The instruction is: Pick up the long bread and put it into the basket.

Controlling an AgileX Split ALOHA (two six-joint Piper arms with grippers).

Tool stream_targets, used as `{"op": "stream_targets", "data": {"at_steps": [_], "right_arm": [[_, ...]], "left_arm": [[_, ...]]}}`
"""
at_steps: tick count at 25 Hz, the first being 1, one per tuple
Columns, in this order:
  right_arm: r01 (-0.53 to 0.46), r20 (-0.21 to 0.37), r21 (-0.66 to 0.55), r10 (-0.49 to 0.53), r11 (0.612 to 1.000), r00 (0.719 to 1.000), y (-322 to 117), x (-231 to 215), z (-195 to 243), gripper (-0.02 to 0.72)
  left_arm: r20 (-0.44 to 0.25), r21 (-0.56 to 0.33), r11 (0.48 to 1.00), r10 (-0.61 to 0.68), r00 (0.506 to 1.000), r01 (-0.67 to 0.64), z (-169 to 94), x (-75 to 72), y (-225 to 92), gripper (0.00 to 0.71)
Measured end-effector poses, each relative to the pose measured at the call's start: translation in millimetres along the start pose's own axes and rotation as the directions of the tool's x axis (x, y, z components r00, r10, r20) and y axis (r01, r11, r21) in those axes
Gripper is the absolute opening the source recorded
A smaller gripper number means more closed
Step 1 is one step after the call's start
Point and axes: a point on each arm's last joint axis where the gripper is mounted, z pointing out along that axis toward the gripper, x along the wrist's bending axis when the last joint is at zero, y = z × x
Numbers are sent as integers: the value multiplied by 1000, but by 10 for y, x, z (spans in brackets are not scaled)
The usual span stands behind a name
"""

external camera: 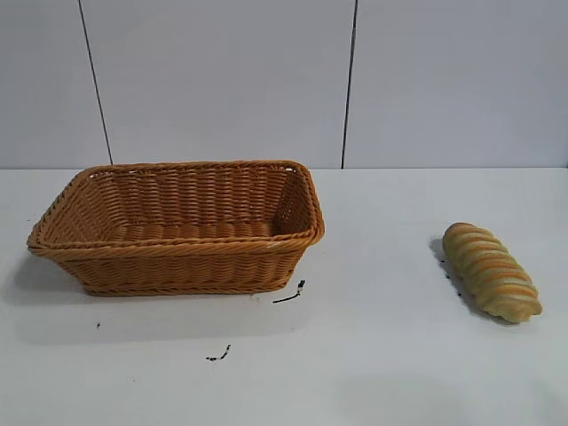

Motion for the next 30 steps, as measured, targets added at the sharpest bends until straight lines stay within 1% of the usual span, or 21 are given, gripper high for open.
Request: {"op": "stream_targets", "data": {"at_steps": [5, 9, 12, 15, 18, 19, 21, 22, 25, 26, 27, 29, 30], "right_arm": [[0, 4, 129, 0, 992, 1000, 331, 9, 163, 683], [-1, 7, 274, -1, 962, 1000, 601, 16, 456, 683], [-2, 11, 391, -2, 920, 1000, 740, 20, 746, 683], [-4, 14, 507, -4, 862, 1000, 840, 23, 1090, 683], [-5, 16, 586, -5, 810, 1000, 918, 25, 1418, 683], [-6, 17, 626, -6, 780, 1000, 919, 25, 1576, 683], [-7, 18, 661, -7, 751, 1000, 973, 26, 1804, 683], [-7, 18, 693, -8, 721, 1000, 974, 29, 1966, 683], [19, 1, 732, -28, 681, 1000, 1013, 81, 2336, 683], [28, -7, 735, -33, 678, 999, 1026, 107, 2442, 683], [36, -15, 730, -37, 683, 999, 1055, 140, 2570, 683], [37, -18, 733, -36, 679, 999, 1056, 172, 2818, 683], [35, -16, 728, -34, 685, 999, 1075, 178, 2926, 683]], "left_arm": [[0, 0, 1000, 0, 1000, 0, 0, 0, 0, 696], [0, 0, 1000, 0, 1000, 0, 0, 0, 0, 696], [0, 0, 1000, 0, 1000, 0, 0, 0, 0, 696], [0, 0, 1000, 0, 1000, 0, 0, 0, 0, 696], [0, 0, 1000, 0, 1000, 0, 0, 0, 0, 696], [0, 0, 1000, 0, 1000, 0, 0, 0, 0, 696], [0, 0, 1000, 0, 1000, 0, 0, 0, 0, 696], [0, 0, 1000, 0, 1000, 0, 0, 0, 0, 696], [0, 0, 1000, 0, 1000, 0, 0, 0, 0, 696], [0, 0, 1000, 0, 1000, 0, 0, 0, 0, 696], [0, 0, 1000, 0, 1000, 0, 0, 0, 0, 696], [0, 0, 1000, 0, 1000, 0, 0, 0, 0, 696], [0, 0, 1000, 0, 1000, 0, 0, 0, 0, 696]]}}
